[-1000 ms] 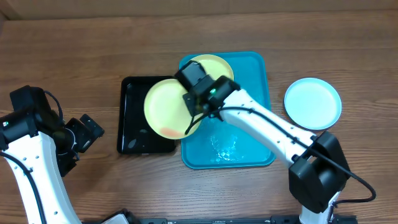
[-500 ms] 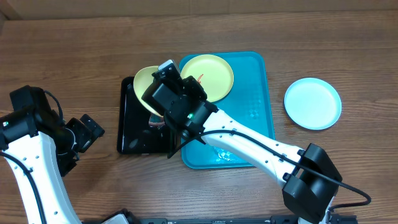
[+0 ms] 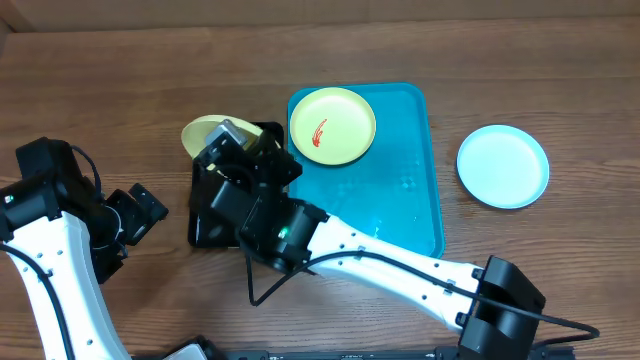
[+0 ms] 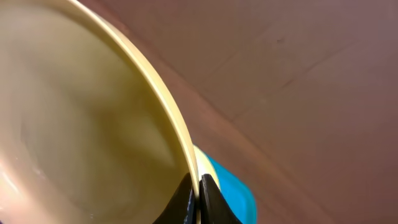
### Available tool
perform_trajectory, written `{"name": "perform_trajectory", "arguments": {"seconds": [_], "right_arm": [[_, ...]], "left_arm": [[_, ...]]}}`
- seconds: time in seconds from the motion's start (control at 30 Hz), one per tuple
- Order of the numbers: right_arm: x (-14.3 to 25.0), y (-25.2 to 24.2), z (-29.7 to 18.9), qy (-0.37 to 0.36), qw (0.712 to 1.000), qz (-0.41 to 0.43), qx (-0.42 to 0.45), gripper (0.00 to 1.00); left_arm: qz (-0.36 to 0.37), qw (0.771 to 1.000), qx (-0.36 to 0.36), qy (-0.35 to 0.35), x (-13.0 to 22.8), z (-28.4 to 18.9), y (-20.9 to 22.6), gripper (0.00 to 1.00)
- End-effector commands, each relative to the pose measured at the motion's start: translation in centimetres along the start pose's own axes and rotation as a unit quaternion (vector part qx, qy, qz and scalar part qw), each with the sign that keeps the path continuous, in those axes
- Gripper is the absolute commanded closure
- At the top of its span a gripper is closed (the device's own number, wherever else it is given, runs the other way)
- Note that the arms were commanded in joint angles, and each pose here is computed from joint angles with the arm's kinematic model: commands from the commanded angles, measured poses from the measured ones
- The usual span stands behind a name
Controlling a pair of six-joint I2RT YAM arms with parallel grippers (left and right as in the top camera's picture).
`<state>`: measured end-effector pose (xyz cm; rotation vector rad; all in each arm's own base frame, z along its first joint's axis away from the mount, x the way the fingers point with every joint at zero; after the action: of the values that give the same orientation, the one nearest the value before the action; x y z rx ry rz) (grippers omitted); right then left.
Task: Clean dirty plates on tray and stack at the side
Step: 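Hold the yellow plate tilted over the black tray with the right gripper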
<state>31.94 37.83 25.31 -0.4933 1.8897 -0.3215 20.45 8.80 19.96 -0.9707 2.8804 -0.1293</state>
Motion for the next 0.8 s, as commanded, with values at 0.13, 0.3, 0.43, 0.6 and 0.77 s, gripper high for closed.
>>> {"name": "perform_trajectory", "arguments": {"seconds": [0.13,0.3,0.43,0.6,0.77], "right_arm": [[-3.20,-2.13,-2.29,-0.040,0.999,0.020,0.028,0.96],[-3.22,-2.14,-2.29,-0.040,0.999,0.020,0.028,0.96],[-3.22,-2.14,-2.29,-0.040,0.999,0.020,0.028,0.96],[-3.22,-2.14,-2.30,-0.040,0.999,0.020,0.028,0.96],[-3.22,-2.14,-2.30,-0.040,0.999,0.020,0.028,0.96]], "left_arm": [[0.010,1.000,0.008,-0.005,0.04,-0.25,-0.15,0.00],[0.010,1.000,0.008,-0.005,0.04,-0.25,-0.15,0.00],[0.010,1.000,0.008,-0.005,0.04,-0.25,-0.15,0.00],[0.010,1.000,0.008,-0.005,0.04,-0.25,-0.15,0.00],[0.010,1.000,0.008,-0.005,0.04,-0.25,-0.15,0.00]]}}
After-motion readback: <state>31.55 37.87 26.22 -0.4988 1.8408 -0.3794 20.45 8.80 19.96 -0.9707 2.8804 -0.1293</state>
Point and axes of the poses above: each gripper's point midway between its finger pads, its own z axis out along the fingers, its own y axis along the line the jaws close on, x = y × z, the point moved 2 cm from there along -z, back along the fingers, and after that the axes turned 13 degrees about z, right-handed, at the moved point
